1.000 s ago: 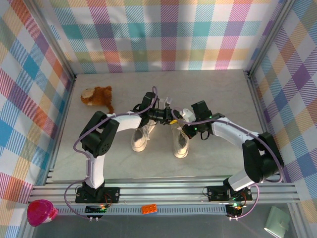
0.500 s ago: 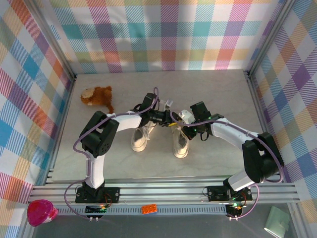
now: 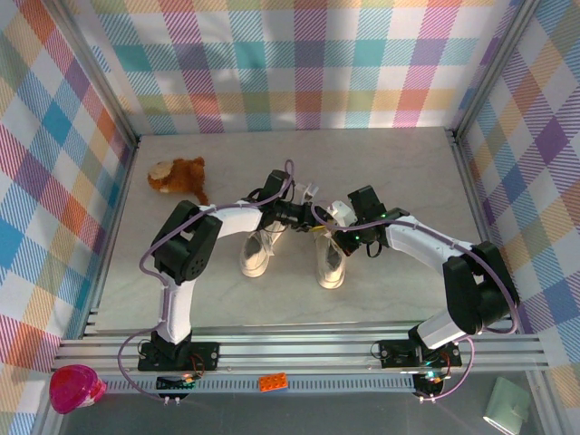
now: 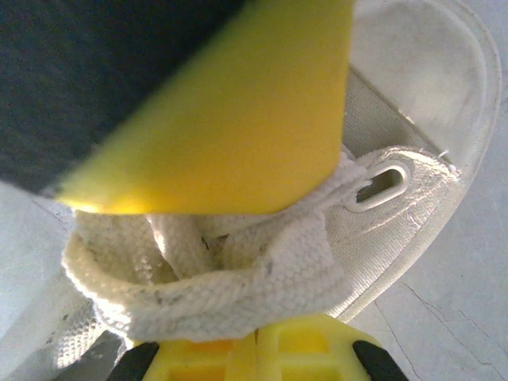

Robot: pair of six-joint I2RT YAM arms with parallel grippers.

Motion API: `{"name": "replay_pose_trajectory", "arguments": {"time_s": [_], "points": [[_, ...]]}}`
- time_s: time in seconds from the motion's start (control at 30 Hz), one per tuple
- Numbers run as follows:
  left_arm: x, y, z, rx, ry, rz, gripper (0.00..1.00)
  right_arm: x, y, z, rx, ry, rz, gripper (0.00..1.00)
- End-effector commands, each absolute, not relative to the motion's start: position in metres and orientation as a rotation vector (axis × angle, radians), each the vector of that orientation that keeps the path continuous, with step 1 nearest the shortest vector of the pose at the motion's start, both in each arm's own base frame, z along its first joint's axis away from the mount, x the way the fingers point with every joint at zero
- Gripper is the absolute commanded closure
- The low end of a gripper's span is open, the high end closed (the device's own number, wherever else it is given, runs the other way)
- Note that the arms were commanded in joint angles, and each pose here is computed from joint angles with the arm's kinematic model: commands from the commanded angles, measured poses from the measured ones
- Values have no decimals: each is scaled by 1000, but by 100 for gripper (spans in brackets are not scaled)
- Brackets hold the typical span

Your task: Tie the shoes

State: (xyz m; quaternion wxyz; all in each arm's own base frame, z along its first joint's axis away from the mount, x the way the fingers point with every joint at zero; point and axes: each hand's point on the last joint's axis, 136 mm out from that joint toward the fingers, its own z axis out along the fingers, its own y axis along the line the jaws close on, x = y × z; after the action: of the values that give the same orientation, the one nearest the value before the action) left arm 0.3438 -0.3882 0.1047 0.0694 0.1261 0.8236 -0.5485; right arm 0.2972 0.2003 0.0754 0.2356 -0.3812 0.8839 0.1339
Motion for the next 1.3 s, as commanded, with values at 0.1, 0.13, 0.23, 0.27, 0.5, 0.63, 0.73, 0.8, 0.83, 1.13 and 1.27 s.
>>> {"name": "replay_pose_trajectory", "arguments": {"time_s": [0.1,0.13,0.23,0.27,0.5,0.63,0.73,0.8,0.83,1.13,1.27], "points": [[350,-387,115,401,2416,-1681,93,291,202,71,-1088,2435,365,100],[352,-386,118,390,2401,-1680,99,291,202,71,-1088,2436,365,100],[359,-377,130,367,2344,-1665,100,290,201,72,-1083,2435,364,100],[361,-373,132,356,2332,-1652,100,289,200,73,-1080,2435,362,100],[361,-364,139,328,2275,-1631,100,282,193,76,-1075,2428,339,100],[362,-361,145,307,2232,-1627,100,280,190,77,-1073,2428,322,100],[362,-361,153,317,2193,-1631,100,280,188,79,-1070,2427,314,100],[360,-362,158,333,2181,-1628,100,281,188,80,-1064,2428,307,100],[359,-362,159,338,2179,-1624,100,281,187,80,-1064,2429,305,100],[350,-364,158,413,2214,-1567,92,283,188,77,-1093,2441,299,100],[349,-365,158,444,2230,-1563,76,284,190,77,-1108,2430,303,100]]}}
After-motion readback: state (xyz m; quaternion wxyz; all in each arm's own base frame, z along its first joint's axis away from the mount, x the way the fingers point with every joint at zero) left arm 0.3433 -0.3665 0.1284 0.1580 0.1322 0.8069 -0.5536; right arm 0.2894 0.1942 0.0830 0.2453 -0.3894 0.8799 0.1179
